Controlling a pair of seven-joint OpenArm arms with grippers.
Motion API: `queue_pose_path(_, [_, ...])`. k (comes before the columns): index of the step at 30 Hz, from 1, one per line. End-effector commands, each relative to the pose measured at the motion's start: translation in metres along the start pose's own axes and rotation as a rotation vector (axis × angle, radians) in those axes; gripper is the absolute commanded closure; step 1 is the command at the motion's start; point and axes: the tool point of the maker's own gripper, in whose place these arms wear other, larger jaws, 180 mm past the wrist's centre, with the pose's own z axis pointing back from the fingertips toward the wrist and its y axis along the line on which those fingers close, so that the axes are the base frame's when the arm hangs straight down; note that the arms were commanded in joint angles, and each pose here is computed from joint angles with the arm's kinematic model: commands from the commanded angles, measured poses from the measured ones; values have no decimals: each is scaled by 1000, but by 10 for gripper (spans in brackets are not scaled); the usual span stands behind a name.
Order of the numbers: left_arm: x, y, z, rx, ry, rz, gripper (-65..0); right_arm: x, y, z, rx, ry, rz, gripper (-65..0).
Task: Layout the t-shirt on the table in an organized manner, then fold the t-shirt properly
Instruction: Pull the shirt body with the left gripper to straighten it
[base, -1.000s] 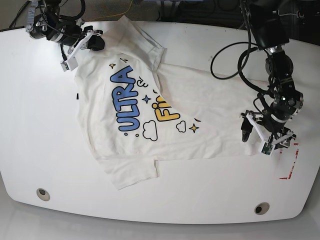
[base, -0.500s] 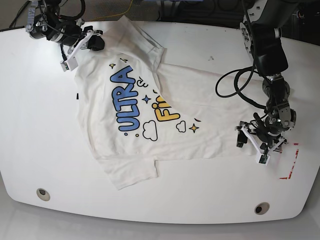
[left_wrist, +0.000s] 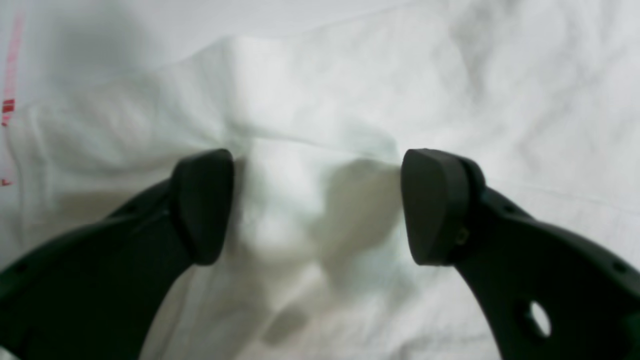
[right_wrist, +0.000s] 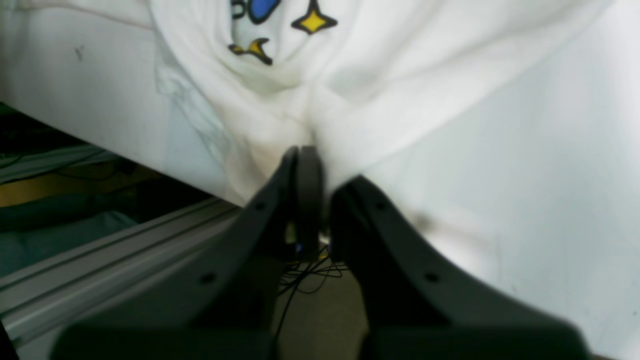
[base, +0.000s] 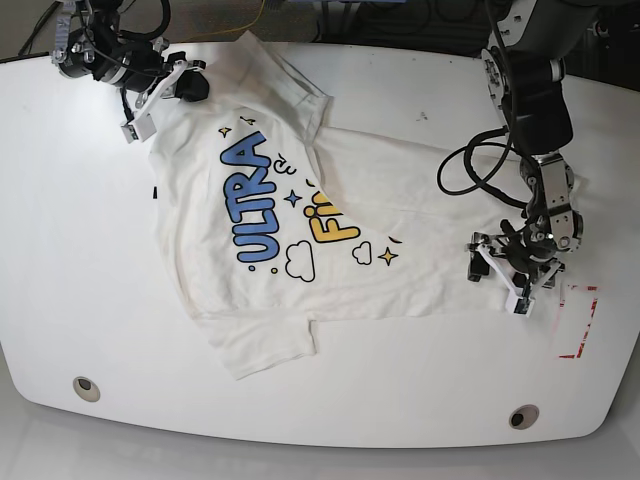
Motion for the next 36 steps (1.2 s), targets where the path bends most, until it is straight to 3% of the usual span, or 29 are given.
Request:
queue_pose_path(1, [29, 10, 5, 20, -72, -6, -477, 7, 2, 4, 3, -24, 22, 0])
queue_pose_path(4, [28, 10, 5, 20, -71, -6, -449, 7, 2, 4, 3, -24, 22, 0])
queue_pose_path(11, [23, 9, 5, 19, -63, -5, -206, 7, 2, 4, 3, -24, 22, 0])
queue_pose_path(15, [19, 9, 5, 18, -54, -4, -106, 8, 2, 5, 2, -25, 22, 0])
queue_pose_path(29, [4, 20, 10, 37, -29, -11, -32, 8, 2, 5, 2, -25, 22, 0])
queue_pose_path(36, [25, 25, 32, 81, -97, -67, -31, 8, 2, 5, 2, -25, 22, 0])
